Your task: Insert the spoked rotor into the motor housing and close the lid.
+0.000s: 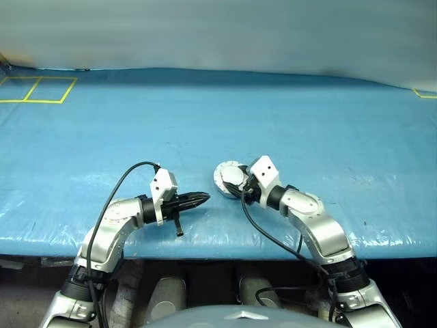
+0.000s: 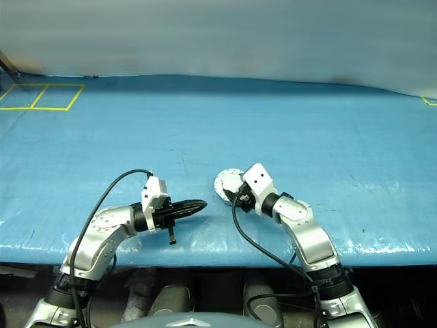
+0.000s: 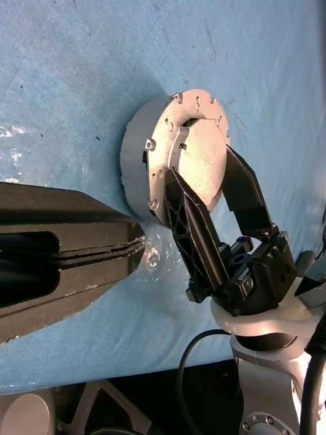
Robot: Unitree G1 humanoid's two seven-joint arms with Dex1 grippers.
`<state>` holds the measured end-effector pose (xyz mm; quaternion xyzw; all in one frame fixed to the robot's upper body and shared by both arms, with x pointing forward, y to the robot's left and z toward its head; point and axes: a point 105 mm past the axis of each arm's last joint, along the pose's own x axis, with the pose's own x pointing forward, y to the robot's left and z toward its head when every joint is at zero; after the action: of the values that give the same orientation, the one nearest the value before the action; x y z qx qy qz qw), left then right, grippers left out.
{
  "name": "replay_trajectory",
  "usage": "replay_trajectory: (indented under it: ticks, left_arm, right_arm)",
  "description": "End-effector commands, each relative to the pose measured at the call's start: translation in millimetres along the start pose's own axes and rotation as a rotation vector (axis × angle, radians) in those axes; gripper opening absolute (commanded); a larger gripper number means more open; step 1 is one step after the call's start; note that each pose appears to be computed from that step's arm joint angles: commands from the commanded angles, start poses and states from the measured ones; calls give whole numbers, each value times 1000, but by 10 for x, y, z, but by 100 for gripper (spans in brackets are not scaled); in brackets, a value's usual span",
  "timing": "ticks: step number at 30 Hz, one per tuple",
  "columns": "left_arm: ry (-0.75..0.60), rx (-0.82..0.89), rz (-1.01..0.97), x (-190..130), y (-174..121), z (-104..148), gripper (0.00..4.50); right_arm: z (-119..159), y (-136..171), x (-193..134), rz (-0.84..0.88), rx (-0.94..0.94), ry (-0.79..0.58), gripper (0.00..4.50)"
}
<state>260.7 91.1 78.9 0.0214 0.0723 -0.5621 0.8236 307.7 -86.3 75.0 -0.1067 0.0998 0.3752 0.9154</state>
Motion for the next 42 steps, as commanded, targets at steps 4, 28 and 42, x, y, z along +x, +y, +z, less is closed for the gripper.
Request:
replay_trajectory:
  ticks: [4,28,42]
  left_arm:
    - [-23,20,-32,66,-31,78,0]
    - [-9,10,-54,84,-67,11,0]
    - [7,-5,-48,129,-91,103,0]
  right_arm:
    - [232,30,-68,43,13,-83,304]
    - [-253,-54,-7,41,11,83,304]
    - [-349,26,-89,57,101,116,304]
